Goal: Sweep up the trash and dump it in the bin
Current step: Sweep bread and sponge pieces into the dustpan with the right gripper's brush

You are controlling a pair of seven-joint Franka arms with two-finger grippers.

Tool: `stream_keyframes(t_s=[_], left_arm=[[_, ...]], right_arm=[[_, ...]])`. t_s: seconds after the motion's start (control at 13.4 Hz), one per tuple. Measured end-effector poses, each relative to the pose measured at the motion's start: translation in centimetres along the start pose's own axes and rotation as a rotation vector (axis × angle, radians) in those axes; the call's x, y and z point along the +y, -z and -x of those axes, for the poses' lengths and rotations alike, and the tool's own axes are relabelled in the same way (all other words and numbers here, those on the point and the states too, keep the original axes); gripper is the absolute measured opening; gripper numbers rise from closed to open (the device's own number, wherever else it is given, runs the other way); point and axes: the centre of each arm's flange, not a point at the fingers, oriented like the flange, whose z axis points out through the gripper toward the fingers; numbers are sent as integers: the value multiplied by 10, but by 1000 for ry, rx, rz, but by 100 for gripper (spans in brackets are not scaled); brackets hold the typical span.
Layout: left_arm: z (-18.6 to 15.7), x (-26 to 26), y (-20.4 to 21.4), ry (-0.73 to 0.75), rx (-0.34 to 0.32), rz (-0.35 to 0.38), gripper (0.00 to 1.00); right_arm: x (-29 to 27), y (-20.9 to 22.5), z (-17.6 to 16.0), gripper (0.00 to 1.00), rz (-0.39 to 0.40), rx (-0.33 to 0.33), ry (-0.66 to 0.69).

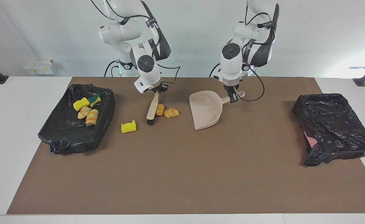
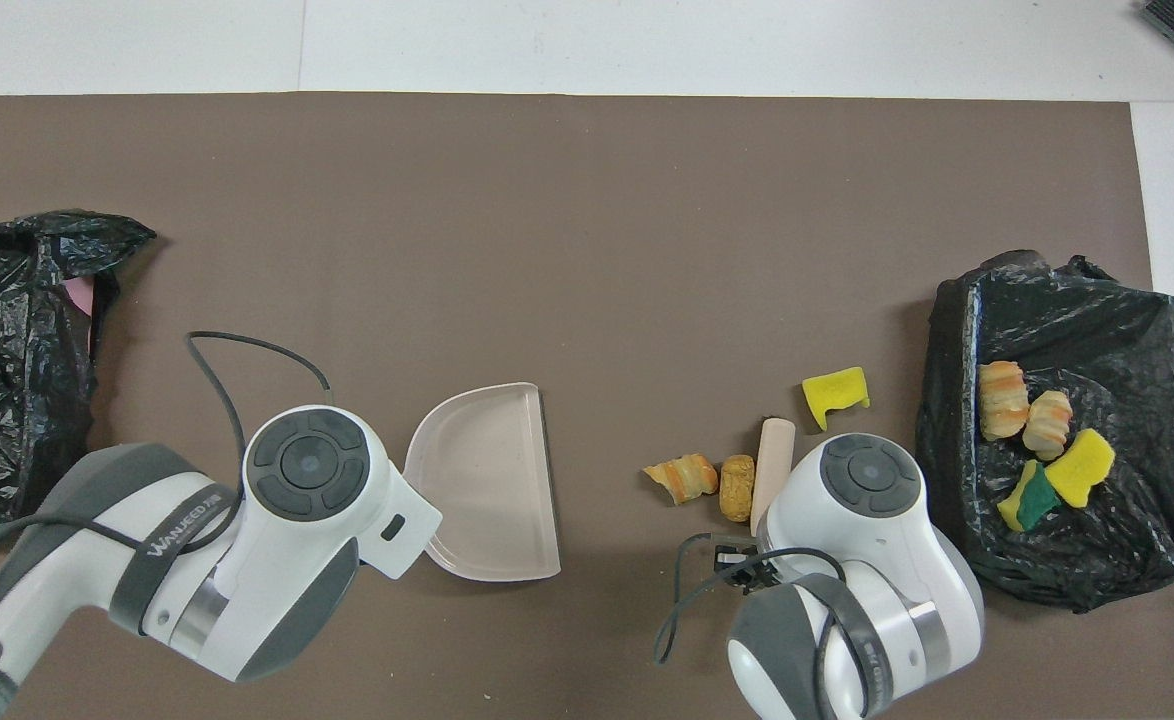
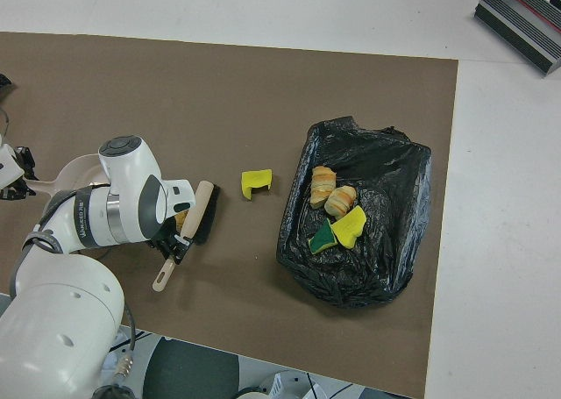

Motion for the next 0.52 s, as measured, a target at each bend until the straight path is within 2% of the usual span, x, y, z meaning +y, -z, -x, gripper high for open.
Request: stream_keyframes(t_s=[0.15,0.3,0.52], left_arm=[[-17,6,-5,11,12,-17,32],[-19,6,-7,14,13,-18,32],[-19,6,-7,17,18,-17,32]], right_arm=[[-30,-1,6,26,-26,-5,64],[-54,-2,14,26,-47,-5,136],[-96,4,33,26,-72,30,227]])
